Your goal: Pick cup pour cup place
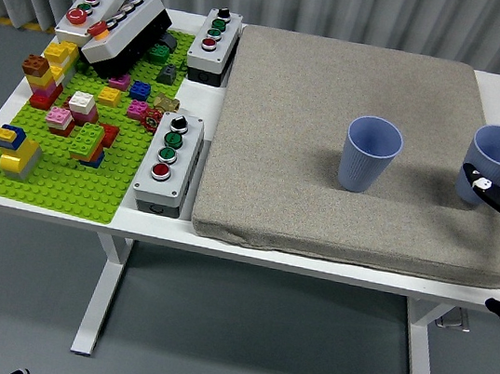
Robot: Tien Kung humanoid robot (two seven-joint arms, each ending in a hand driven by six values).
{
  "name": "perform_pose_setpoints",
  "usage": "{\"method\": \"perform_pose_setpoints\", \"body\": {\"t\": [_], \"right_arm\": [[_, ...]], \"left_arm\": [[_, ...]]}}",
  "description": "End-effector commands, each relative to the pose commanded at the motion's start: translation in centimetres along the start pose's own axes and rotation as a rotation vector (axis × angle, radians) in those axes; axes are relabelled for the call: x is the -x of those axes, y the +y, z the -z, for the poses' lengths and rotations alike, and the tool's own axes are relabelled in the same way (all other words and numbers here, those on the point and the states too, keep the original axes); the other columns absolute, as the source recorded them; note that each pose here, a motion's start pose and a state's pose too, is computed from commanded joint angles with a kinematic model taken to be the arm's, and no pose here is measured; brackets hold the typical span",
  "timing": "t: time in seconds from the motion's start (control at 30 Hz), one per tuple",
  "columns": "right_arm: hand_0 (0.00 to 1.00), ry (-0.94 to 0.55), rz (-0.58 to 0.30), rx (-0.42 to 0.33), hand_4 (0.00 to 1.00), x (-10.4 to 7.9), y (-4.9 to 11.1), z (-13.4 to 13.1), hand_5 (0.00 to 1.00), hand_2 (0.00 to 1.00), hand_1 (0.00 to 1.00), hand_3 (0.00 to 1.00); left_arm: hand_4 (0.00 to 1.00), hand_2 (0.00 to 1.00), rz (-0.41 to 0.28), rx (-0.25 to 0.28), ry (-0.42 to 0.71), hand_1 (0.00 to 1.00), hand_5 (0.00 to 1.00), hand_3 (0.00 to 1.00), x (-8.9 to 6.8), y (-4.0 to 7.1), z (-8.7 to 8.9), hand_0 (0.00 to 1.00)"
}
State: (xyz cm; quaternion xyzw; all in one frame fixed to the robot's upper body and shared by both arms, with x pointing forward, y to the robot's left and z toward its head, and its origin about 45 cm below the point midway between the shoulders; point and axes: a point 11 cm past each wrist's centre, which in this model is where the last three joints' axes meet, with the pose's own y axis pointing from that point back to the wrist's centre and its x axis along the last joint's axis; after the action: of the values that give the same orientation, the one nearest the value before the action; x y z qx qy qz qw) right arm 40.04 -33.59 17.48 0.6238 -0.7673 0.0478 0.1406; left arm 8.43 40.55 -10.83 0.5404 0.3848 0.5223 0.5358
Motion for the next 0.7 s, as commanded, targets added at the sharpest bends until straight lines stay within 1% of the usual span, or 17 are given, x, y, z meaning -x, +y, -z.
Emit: {"method": "perform_pose_setpoints", "body": {"t": [0.1, 0.27, 0.7], "right_arm": [[0.791, -0.018, -0.010, -0.036, 0.702, 0.3, -0.1, -0.2, 0.257, 0.560, 0.647, 0.602], [0.791, -0.031, -0.021, -0.059, 0.702, 0.5, -0.2, -0.1, 0.264, 0.559, 0.649, 0.602], [0.791, -0.018, -0.009, -0.024, 0.703, 1.6, 0.1, -1.5, 0.267, 0.559, 0.654, 0.602]], "left_arm": [[0.571, 0.837, 0.000, 0.000, 0.000, 0.784, 0.998, 0.761, 0.0, 0.0, 0.0, 0.825], [0.572, 0.838, 0.000, 0.001, -0.002, 0.784, 0.998, 0.762, 0.0, 0.0, -0.1, 0.825], [0.572, 0.836, -0.001, 0.000, -0.005, 0.784, 0.998, 0.761, -0.1, 0.0, -0.1, 0.826]]}}
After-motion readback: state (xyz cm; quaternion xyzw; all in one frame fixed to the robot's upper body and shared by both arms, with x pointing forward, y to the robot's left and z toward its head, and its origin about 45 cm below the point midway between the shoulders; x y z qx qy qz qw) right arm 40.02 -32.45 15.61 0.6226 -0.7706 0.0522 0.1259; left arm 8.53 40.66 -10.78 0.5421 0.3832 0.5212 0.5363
